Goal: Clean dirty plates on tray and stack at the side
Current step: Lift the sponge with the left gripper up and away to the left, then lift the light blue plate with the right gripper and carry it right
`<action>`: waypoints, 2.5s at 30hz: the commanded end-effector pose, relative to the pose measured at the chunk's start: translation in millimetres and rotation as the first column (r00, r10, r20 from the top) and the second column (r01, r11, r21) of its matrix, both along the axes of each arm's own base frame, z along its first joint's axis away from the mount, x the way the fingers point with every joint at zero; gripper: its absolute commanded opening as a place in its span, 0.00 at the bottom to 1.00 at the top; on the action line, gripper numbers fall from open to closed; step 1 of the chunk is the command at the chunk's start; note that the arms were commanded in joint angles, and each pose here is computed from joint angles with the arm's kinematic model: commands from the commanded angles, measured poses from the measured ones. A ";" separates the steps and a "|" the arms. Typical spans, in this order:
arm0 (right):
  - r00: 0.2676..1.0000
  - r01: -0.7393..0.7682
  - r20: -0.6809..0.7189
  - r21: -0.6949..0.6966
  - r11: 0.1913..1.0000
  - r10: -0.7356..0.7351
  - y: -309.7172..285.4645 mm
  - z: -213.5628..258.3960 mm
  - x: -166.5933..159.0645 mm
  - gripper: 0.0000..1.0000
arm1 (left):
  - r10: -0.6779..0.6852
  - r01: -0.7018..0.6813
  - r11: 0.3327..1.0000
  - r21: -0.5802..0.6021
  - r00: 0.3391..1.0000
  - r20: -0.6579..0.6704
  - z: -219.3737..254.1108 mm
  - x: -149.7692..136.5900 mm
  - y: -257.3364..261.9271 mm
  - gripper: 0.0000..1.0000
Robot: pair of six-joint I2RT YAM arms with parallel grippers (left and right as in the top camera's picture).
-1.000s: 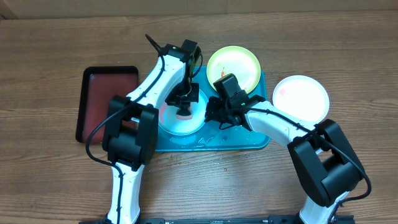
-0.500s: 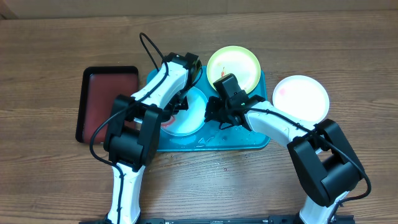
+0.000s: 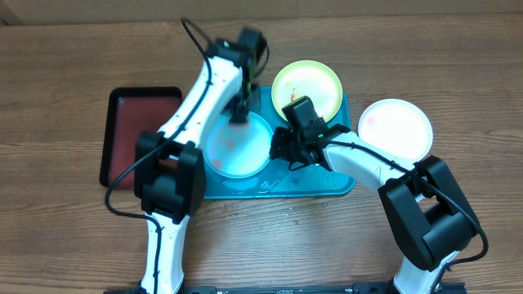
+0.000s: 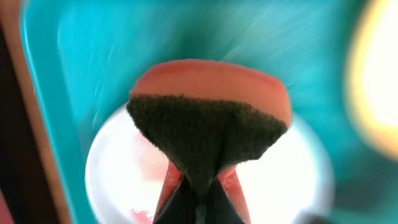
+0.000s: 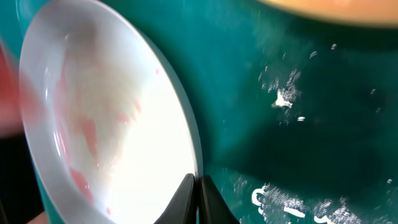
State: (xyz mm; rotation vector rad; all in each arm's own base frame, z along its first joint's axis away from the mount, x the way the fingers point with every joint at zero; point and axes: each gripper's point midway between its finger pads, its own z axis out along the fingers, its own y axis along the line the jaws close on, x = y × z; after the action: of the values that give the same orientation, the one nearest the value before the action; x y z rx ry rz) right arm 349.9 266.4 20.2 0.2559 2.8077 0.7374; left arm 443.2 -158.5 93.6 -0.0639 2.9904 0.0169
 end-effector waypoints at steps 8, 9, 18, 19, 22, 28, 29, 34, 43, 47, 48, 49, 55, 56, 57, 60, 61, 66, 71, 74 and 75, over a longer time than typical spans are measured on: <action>0.999 -0.016 -0.051 0.002 1.000 0.017 4.0 -13.2 -8.5 0.17 | 0.072 -0.053 0.990 -0.134 0.988 0.138 63.1 47.1 45.9 0.04; 0.999 -0.012 -0.053 0.000 1.000 0.012 3.7 -15.2 -8.2 0.17 | 0.083 -0.067 0.989 -0.129 0.989 0.121 59.8 44.9 52.3 0.04; 0.997 0.007 -0.081 0.005 1.000 -0.006 5.1 -26.4 -8.7 0.10 | 0.106 -0.101 0.990 -0.101 0.993 0.048 42.6 32.3 67.9 0.04; 0.997 0.004 -0.083 0.009 1.000 -0.003 5.8 -26.0 -9.2 0.06 | 0.106 -0.101 0.990 -0.099 0.993 0.044 41.4 31.6 68.1 0.04; 0.995 -0.015 -0.102 0.048 0.999 0.020 11.6 -20.9 -13.0 0.04 | 0.106 -0.103 0.990 -0.095 0.994 0.032 37.7 29.3 68.6 0.04; 0.997 -0.068 -0.027 0.050 0.996 0.070 0.3 25.4 -1.0 0.04 | 0.106 -0.104 0.990 -0.094 0.994 0.023 35.1 27.5 68.8 0.04; 0.998 -0.062 0.004 0.018 0.998 0.062 -7.4 36.7 2.5 0.04 | 0.106 -0.104 0.990 -0.094 0.994 0.023 35.1 27.5 68.8 0.04; 0.983 0.034 0.184 -0.225 0.974 0.008 -55.9 82.9 11.2 0.04 | 0.106 -0.104 0.990 -0.093 0.994 0.022 35.1 27.1 68.9 0.04; 0.863 0.355 0.505 -0.643 0.679 0.028 -125.5 153.5 -1.2 0.04 | 0.107 -0.105 0.990 -0.090 0.994 0.010 34.5 24.4 69.3 0.04; 0.778 0.480 0.618 -0.701 0.528 0.113 -129.7 185.1 -9.1 0.04 | 0.107 -0.106 0.990 -0.089 0.994 0.008 34.4 23.8 69.5 0.04; 0.756 0.508 0.641 -0.702 0.500 0.132 -129.4 192.6 -10.9 0.04 | 0.107 -0.106 0.990 -0.089 0.994 0.007 34.4 23.6 69.5 0.04; 0.726 0.546 0.670 -0.699 0.462 0.157 -129.1 202.9 -13.8 0.04 | 0.107 -0.106 0.990 -0.089 0.994 0.006 34.2 23.2 69.6 0.04; 0.561 0.727 0.784 -0.620 0.294 0.265 -126.4 254.7 -31.8 0.04 | 0.106 -0.106 0.991 -0.087 0.994 0.001 32.9 22.3 69.7 0.04; 0.540 0.748 0.795 -0.604 0.276 0.277 -125.9 261.0 -34.6 0.04 | 0.106 -0.106 0.991 -0.087 0.994 0.000 32.7 22.1 69.8 0.04; 0.538 0.748 0.794 -0.605 0.273 0.284 -124.9 261.9 -35.5 0.04 | 0.106 -0.106 0.991 -0.087 0.994 0.000 32.7 22.0 69.8 0.04; 0.539 0.746 0.793 -0.606 0.276 0.285 -124.2 261.3 -35.8 0.04 | 0.106 -0.106 0.991 -0.087 0.994 0.000 32.7 22.1 69.8 0.04; 0.539 0.746 0.792 -0.607 0.276 0.285 -124.2 261.3 -35.8 0.04 | 0.107 -0.106 0.990 -0.087 0.994 0.001 32.7 22.2 69.7 0.04; 0.593 0.683 0.753 -0.658 0.317 0.287 -120.5 246.4 -34.1 0.04 | 0.106 -0.106 0.991 -0.087 0.994 0.000 32.7 22.0 69.8 0.04; 0.742 0.486 0.631 -0.739 0.467 0.226 -114.5 198.1 -27.2 0.04 | 0.106 -0.106 0.991 -0.087 0.994 -0.001 32.6 21.7 69.6 0.04; 0.820 0.393 0.551 -0.736 0.551 0.152 -121.5 172.6 -20.5 0.04 | 0.106 -0.106 0.991 -0.086 0.994 -0.003 32.5 21.2 69.7 0.04; 0.845 0.367 0.521 -0.729 0.578 0.120 -126.3 164.4 -17.8 0.04 | 0.106 -0.106 0.991 -0.086 0.994 -0.004 32.5 21.1 69.7 0.04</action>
State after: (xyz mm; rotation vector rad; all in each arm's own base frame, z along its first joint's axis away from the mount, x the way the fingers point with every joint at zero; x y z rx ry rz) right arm 326.8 140.7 209.3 0.0119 2.0460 -0.6901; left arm 467.4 -83.2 128.9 -0.2775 2.9650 -0.0906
